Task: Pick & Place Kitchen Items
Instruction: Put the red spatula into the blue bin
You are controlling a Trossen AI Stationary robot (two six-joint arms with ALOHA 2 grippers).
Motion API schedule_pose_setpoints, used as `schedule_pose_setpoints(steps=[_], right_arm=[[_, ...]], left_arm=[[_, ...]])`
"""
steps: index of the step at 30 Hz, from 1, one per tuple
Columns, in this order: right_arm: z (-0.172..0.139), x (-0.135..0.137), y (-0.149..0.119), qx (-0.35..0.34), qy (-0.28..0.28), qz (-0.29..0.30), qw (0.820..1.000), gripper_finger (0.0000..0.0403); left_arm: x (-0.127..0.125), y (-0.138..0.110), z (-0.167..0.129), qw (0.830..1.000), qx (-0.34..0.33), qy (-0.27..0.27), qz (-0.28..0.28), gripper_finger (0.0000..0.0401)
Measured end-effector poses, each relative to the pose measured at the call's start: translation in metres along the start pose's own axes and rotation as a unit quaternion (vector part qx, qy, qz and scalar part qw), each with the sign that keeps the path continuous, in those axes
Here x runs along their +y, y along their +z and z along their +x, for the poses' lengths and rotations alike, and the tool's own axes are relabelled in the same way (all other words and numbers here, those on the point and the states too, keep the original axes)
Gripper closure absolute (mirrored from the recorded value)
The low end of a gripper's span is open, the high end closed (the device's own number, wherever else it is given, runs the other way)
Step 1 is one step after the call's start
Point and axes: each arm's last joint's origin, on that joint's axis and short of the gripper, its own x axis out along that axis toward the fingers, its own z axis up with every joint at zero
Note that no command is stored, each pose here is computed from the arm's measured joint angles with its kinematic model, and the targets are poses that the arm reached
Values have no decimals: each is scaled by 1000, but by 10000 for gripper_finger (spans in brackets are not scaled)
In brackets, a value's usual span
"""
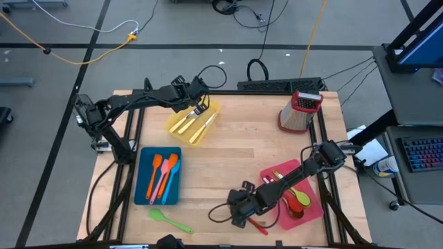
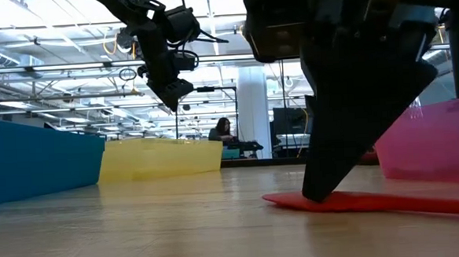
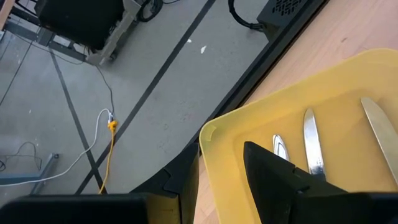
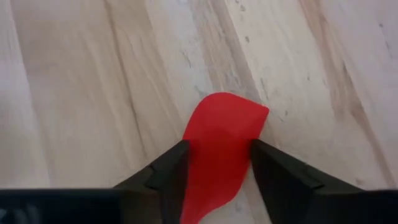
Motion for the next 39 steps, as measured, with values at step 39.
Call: schedule_pose_setpoints(steps=[39], right_arm=[[8,1,-3,-3,-9,-82,997,274]], left_arm=[[0,0,0,1000,2,0,-1,270]])
